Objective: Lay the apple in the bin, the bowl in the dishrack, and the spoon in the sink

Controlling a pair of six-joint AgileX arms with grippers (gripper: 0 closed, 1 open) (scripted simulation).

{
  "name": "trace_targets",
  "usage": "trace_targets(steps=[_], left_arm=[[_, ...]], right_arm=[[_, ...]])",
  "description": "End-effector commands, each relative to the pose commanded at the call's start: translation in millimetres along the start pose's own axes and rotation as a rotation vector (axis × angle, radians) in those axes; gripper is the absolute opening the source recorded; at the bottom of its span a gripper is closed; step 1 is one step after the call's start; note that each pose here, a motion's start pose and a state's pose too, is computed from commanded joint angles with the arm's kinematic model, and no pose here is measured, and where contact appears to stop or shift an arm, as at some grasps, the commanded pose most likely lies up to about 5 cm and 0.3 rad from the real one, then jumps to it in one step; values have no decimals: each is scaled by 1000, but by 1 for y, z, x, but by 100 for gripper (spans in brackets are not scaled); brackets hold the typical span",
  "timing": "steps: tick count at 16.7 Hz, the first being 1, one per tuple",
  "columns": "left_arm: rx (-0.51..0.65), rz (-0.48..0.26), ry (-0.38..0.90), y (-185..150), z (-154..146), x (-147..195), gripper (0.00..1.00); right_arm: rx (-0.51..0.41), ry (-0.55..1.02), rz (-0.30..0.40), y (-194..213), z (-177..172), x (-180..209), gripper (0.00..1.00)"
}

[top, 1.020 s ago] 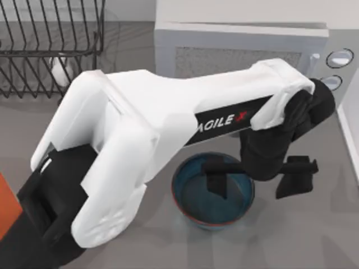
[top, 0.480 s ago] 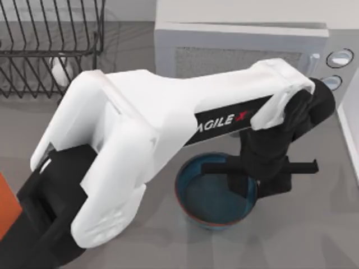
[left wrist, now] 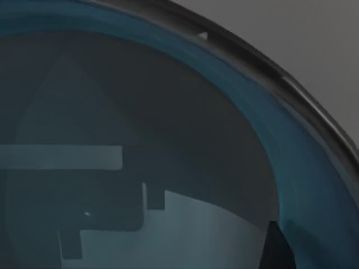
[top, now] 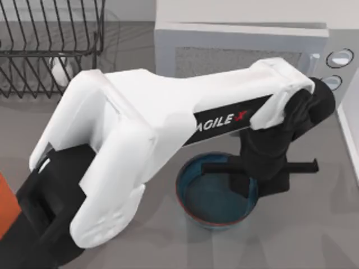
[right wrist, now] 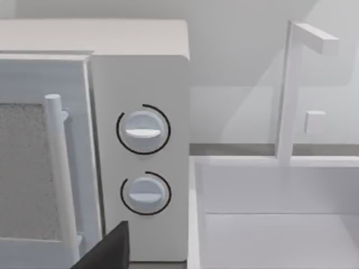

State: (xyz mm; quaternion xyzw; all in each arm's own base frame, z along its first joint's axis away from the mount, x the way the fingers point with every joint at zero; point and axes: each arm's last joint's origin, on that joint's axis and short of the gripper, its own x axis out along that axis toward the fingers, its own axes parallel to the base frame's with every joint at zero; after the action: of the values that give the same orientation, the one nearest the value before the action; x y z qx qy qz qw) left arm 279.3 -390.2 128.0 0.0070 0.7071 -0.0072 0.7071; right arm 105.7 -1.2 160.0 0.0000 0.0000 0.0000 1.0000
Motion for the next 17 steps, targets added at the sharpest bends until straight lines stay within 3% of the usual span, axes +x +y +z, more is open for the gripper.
trace_targets(steps=[5, 12, 17], left_arm=[[-1, 2, 1, -1, 1, -9, 0], [-3, -10, -8, -3, 2, -84, 0], [0, -1, -1, 1, 0, -101, 0]], right_arm=[[0, 0, 0, 0, 0, 0, 100], [0, 0, 0, 0, 0, 0, 100], [0, 0, 0, 0, 0, 0, 100]])
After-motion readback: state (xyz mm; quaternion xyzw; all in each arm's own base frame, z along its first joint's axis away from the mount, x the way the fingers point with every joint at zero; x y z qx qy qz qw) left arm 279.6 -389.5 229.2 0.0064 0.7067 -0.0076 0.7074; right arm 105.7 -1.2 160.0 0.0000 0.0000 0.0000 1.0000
